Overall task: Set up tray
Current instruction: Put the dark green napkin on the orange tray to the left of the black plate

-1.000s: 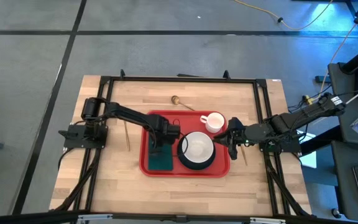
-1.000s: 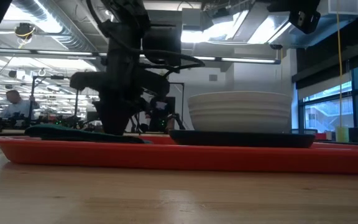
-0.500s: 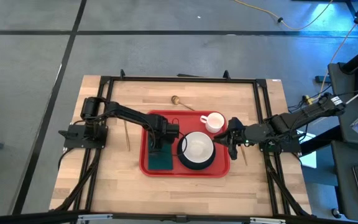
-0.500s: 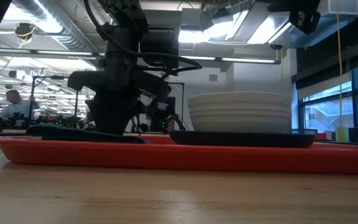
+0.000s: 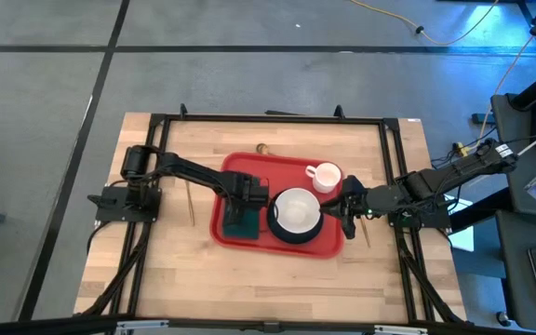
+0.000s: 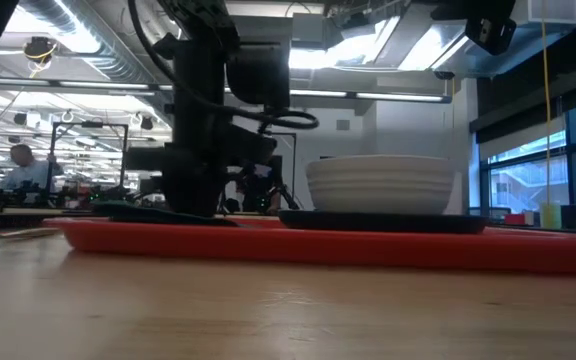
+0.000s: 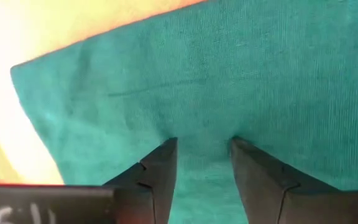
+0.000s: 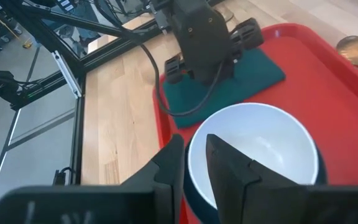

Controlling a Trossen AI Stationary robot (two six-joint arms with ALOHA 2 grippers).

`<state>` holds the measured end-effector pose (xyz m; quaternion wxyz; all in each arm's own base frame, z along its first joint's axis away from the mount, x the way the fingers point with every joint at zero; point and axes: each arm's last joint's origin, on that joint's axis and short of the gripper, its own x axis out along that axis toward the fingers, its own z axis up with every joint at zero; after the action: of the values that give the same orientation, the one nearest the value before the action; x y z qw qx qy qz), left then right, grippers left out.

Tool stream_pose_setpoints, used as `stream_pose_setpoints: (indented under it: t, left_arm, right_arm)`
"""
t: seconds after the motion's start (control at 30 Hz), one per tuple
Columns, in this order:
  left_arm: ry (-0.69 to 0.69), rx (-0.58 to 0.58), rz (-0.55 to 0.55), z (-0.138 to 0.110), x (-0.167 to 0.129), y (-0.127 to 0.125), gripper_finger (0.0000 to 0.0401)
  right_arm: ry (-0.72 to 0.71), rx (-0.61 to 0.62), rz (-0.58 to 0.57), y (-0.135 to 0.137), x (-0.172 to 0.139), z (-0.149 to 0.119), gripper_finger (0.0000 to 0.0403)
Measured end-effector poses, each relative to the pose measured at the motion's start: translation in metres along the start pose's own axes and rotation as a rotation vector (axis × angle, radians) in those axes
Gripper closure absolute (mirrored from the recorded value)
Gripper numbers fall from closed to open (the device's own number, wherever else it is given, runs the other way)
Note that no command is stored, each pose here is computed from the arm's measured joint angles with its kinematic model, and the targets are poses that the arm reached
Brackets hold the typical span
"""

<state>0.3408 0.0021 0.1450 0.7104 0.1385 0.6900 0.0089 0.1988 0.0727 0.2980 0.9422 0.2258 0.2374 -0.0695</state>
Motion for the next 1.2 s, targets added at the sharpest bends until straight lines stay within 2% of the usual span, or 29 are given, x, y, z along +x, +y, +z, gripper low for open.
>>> stream_pose_setpoints:
  t: [0.2,0.4,0.53,0.77,0.97,1.03,1.13,1.2]
  left_arm:
    - [0.031,0.002,0.166,-0.001,0.002,0.004,0.027]
    - [0.023,0.004,0.185,0.0,0.002,0.005,0.0273]
    - [0.031,0.081,0.191,0.001,0.002,0.005,0.0274]
    - [0.011,0.155,0.333,0.005,0.002,0.012,0.0274]
    - [0.008,0.159,0.311,0.006,0.007,0.018,0.0274]
    - [-0.008,0.122,0.284,0.004,0.002,0.019,0.0274]
    - [-0.087,0.01,0.178,0.0,-0.017,0.021,0.0274]
    - [-0.114,-0.079,0.041,-0.006,-0.027,0.02,0.0274]
  right_arm:
    - [0.0,0.0,0.0,0.0,0.0,0.0,0.0332]
    - [0.0,0.001,0.0,0.0,0.0,0.0,0.0332]
    - [0.0,0.001,0.0,0.0,0.0,0.0,0.0332]
    - [0.0,0.001,0.0,0.0,0.0,0.0,0.0332]
    - [0.0,0.005,0.0,0.0,0.0,0.0,0.0332]
    - [0.0,0.025,0.0,0.0,0.0,0.0,0.0332]
    - [0.002,0.041,-0.001,0.0,0.0,0.0,0.0332]
    - [0.008,0.05,-0.005,-0.001,0.0,-0.001,0.0332]
